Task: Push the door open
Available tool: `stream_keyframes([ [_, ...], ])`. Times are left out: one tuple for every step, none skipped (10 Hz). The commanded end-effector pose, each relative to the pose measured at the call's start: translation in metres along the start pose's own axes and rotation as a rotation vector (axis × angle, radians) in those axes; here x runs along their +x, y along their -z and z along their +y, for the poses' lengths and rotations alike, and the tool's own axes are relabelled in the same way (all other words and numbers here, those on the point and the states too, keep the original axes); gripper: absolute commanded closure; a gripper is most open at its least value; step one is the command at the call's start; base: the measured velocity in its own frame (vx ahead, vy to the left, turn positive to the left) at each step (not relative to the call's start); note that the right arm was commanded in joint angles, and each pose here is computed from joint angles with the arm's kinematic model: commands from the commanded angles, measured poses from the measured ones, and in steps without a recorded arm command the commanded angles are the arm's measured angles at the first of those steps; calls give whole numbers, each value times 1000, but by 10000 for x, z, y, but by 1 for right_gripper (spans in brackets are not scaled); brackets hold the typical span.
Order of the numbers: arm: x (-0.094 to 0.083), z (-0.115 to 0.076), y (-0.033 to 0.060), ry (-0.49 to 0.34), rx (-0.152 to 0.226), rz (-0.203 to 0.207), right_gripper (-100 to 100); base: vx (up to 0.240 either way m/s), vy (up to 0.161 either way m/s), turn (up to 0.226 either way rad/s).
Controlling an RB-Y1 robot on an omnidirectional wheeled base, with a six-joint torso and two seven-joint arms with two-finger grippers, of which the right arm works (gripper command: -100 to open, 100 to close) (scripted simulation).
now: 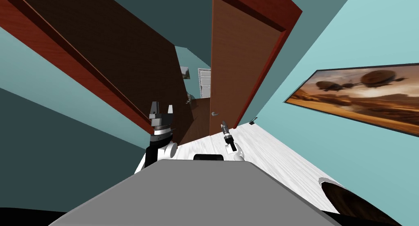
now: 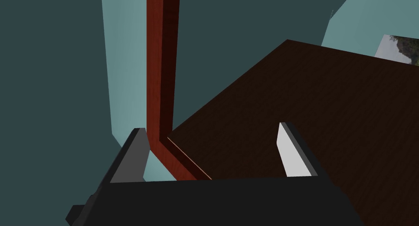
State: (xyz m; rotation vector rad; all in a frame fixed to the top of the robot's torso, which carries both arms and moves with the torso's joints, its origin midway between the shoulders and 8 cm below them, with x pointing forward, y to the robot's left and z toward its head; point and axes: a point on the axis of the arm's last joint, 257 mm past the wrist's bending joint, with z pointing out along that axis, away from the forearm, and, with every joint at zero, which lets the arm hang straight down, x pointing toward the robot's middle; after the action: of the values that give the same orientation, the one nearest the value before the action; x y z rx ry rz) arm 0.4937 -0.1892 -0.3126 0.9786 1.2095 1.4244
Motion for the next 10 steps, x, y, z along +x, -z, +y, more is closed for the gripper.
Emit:
stream_keyframes([
  [54, -93, -10, -3, 19, 17, -100, 99, -35, 36],
  [53, -155, 21, -5, 34, 16, -100, 76, -32, 14],
  [89, -201, 14, -6, 42, 26, -100, 59, -31, 21],
  [122, -266, 21, -8, 56, 35, -100, 75, -34, 27],
  [155, -348, 40, -10, 75, 43, -100, 79, -38, 30],
  [155, -366, 51, -11, 79, 43, -100, 55, -32, 14],
  [188, -430, 63, -13, 94, 51, -100, 61, -21, 20],
  [188, -431, 63, -13, 94, 51, -100, 46, -15, 8],
  [216, -483, 74, -15, 106, 59, -100, 51, -23, 11],
  [244, -533, 86, -17, 118, 66, -100, 71, -33, 26],
])
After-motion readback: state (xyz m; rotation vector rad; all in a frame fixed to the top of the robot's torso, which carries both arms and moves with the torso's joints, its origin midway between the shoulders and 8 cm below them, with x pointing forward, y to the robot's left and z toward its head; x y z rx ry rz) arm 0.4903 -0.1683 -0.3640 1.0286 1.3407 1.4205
